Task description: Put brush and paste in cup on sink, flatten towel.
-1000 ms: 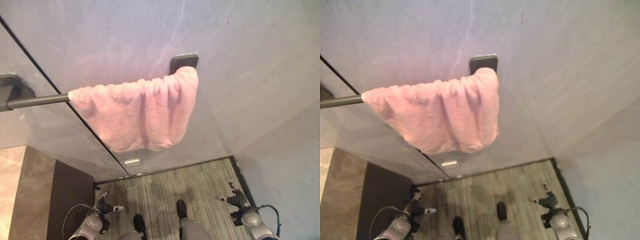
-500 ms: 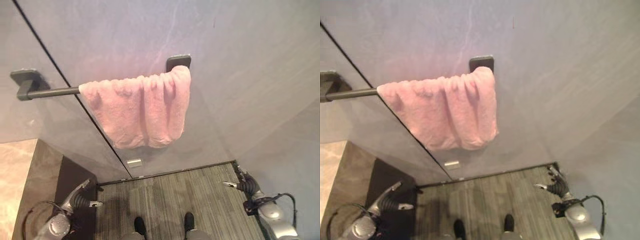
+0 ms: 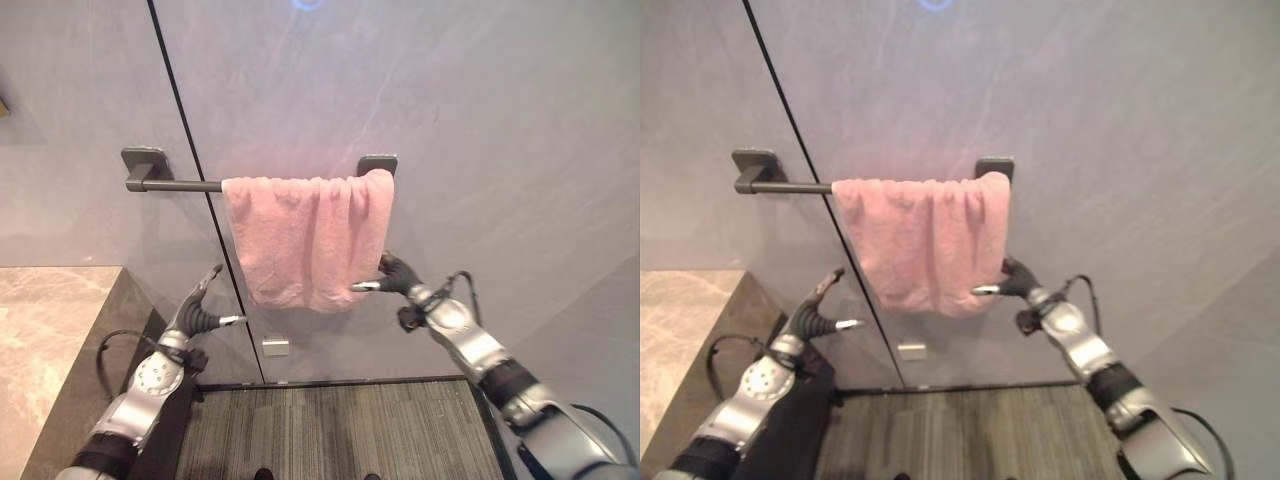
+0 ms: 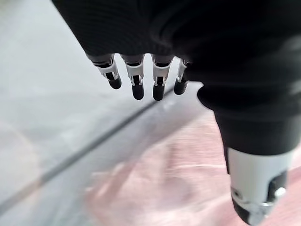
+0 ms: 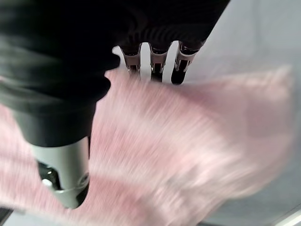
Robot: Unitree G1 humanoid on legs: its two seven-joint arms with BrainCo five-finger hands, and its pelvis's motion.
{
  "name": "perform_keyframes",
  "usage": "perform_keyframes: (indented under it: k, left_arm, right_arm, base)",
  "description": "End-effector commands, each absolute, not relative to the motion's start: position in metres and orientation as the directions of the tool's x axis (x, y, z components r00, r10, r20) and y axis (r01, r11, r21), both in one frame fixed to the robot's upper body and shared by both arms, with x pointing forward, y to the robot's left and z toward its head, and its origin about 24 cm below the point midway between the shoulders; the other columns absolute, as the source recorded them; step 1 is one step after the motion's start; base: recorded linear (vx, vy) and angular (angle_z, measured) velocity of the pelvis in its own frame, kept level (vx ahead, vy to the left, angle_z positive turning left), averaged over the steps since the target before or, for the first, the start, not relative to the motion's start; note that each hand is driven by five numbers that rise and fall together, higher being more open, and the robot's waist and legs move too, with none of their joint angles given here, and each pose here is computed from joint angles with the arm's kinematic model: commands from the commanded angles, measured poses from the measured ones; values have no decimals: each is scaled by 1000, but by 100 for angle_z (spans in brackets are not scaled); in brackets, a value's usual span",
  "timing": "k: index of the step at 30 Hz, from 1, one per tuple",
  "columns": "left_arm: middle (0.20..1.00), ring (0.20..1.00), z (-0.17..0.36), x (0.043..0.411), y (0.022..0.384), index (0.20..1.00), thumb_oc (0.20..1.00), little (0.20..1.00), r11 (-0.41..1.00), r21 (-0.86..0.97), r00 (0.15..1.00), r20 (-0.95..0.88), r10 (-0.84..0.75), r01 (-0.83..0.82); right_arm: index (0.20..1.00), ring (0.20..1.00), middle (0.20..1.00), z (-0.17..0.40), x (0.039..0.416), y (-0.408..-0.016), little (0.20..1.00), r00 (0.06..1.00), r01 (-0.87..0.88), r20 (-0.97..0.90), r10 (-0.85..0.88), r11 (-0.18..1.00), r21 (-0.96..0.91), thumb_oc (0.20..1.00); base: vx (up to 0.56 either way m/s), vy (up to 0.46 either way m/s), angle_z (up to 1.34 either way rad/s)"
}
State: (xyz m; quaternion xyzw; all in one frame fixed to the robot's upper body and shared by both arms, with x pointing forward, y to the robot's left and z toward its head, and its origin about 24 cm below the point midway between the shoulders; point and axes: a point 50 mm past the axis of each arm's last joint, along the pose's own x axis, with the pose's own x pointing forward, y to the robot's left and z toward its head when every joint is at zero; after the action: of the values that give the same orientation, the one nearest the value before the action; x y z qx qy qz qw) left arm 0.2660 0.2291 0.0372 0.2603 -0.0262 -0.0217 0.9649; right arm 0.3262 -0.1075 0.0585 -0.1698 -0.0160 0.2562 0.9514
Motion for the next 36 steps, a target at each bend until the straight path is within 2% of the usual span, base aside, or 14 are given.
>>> perform_keyframes:
  k: [1,2,3,4,5,6,14,18,24,25,26,29,30,36]
  left_arm:
    - [1000,1000,60,292,206,1000,1000,1000,910,415,984,155,-86,15]
    - [890,890,55,301,183,890,890,890,928,369,985,137,-107,50]
    - [382,382,56,302,182,382,382,382,928,369,984,139,-108,50]
    - [200,200,42,308,149,200,200,200,914,370,976,66,-206,168]
    - [200,200,42,308,139,200,200,200,896,396,967,66,-245,200]
    - [200,200,42,308,139,200,200,200,896,397,967,66,-245,200]
    - [200,200,15,288,134,200,200,200,941,249,973,-44,-227,231]
    - [200,200,19,283,149,200,200,200,946,270,983,-21,-180,179]
    - [200,200,75,272,173,200,200,200,935,350,963,264,-49,-48]
    - [200,200,105,270,169,200,200,200,912,385,904,425,-43,-138]
    - [200,200,105,270,169,200,200,200,911,387,904,426,-42,-140]
    - [200,200,143,255,162,200,200,200,881,381,751,659,-45,-282]
    - [200,200,151,250,167,200,200,200,813,413,679,734,-30,-411]
    - [200,200,165,232,183,200,200,200,798,293,572,816,79,-527]
  right_arm:
    - [1000,1000,1000,81,350,-99,1000,898,-392,-8,440,791,-470,1000]
    - [1000,1000,1000,72,349,-85,1000,902,-394,-29,431,794,-463,1000]
    - [1000,1000,1000,73,349,-85,1000,903,-392,-28,429,795,-464,1000]
    - [1000,1000,1000,59,349,-70,1000,915,-391,-76,396,827,-404,1000]
    - [442,442,442,52,348,-69,442,921,-385,-96,379,840,-382,442]
    - [200,200,200,52,348,-70,200,921,-385,-95,378,840,-382,200]
    - [200,200,200,9,328,-101,200,952,-263,-223,208,932,-251,200]
    - [200,200,200,21,316,-114,200,964,-251,-131,229,950,-187,200]
    - [200,200,200,97,294,-141,200,947,-103,278,164,970,-221,200]
    - [200,200,200,128,288,-136,200,887,-61,431,163,969,-241,200]
    - [200,200,200,127,288,-135,200,888,-60,431,162,969,-241,200]
    - [200,200,200,160,268,-113,200,762,-153,604,235,971,-185,200]
    - [200,200,200,157,265,-104,200,753,-223,596,277,961,-165,200]
    - [200,200,200,144,270,-105,200,811,-203,527,254,967,-155,200]
  base:
    - [17,8,-7]
    - [10,0,-5]
    - [0,0,0]
    - [0,0,0]
    - [0,0,0]
    - [0,0,0]
    - [17,12,-2]
    - [40,9,-5]
    - [35,-9,-3]
    - [0,0,0]
    - [30,-22,3]
    - [1,-13,0]
    - [0,0,0]
    - [15,-25,10]
